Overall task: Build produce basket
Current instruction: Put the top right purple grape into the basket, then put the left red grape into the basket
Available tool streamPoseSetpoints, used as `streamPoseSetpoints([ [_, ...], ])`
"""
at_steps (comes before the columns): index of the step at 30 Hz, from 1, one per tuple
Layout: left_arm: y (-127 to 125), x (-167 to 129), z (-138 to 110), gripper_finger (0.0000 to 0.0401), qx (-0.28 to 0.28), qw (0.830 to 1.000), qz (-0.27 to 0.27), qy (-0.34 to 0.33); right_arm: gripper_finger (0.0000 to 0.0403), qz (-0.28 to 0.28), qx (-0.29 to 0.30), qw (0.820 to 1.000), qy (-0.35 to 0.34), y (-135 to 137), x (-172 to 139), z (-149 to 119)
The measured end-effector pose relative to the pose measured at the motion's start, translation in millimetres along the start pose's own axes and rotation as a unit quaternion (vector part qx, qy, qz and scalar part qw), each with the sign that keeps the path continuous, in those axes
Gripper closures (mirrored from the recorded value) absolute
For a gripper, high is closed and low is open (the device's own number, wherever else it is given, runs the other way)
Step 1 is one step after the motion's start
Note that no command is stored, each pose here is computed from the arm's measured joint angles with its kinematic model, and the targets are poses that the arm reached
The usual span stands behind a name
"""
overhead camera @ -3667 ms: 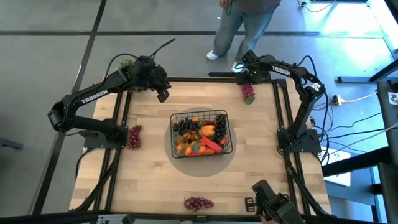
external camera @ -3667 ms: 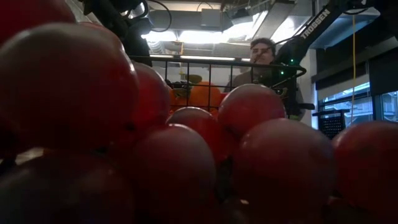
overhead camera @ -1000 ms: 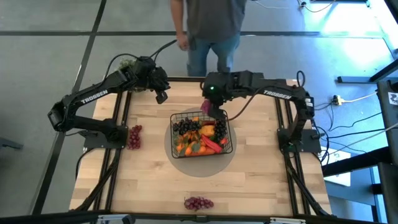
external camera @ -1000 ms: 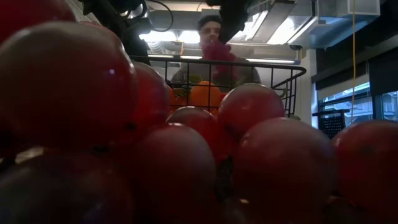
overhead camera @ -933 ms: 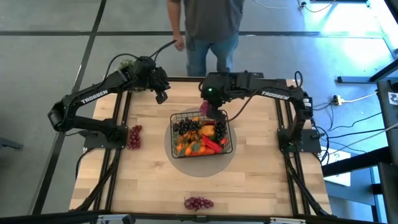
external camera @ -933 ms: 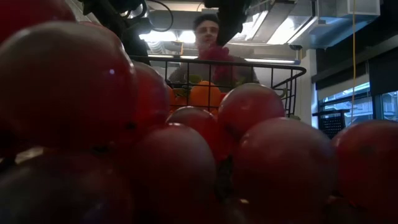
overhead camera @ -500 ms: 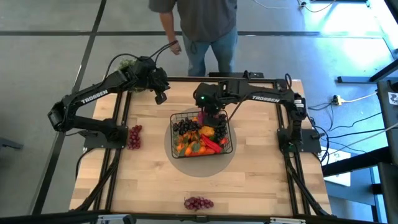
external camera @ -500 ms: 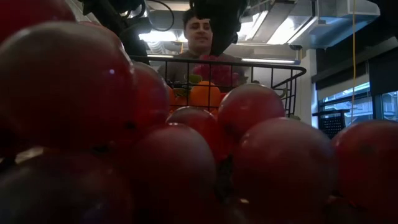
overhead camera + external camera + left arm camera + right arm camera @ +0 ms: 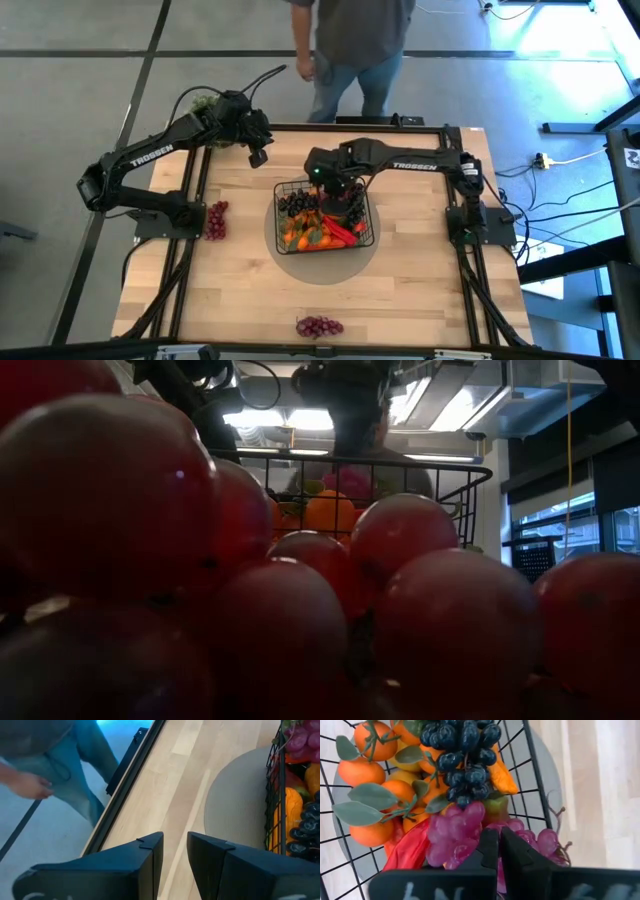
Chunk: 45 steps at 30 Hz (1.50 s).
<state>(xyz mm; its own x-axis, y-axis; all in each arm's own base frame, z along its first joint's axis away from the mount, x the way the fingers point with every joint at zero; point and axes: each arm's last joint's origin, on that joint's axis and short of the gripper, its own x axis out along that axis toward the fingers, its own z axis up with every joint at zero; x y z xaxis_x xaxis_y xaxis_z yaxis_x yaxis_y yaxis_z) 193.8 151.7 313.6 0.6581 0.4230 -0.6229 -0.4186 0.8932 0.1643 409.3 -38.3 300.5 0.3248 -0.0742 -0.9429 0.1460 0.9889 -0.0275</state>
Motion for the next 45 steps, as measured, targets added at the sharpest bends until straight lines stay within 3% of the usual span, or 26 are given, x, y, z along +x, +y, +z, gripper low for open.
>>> streamPoseSetpoints([
  [17, -1, 0, 0, 0.0327, -0.001, 1.000, -0.009, -0.002, 0.0393, 0.008, 0.016, 0.999, 0.026, -1, 13, -1],
  [30, -1, 0, 0, 0.0327, -0.001, 1.000, -0.010, 0.000, 0.0311, 0.008, 0.015, 0.999, 0.027, -1, 13, -1],
  [37, -2, 0, -5, 0.0327, -0.004, 1.000, -0.017, 0.026, 0.0301, 0.008, -0.004, 1.000, 0.025, -1, 11, -1],
  [45, -6, -15, -16, 0.0327, -0.066, 0.995, -0.024, 0.072, 0.0303, 0.008, -0.014, 0.999, 0.030, -1, 10, -2],
])
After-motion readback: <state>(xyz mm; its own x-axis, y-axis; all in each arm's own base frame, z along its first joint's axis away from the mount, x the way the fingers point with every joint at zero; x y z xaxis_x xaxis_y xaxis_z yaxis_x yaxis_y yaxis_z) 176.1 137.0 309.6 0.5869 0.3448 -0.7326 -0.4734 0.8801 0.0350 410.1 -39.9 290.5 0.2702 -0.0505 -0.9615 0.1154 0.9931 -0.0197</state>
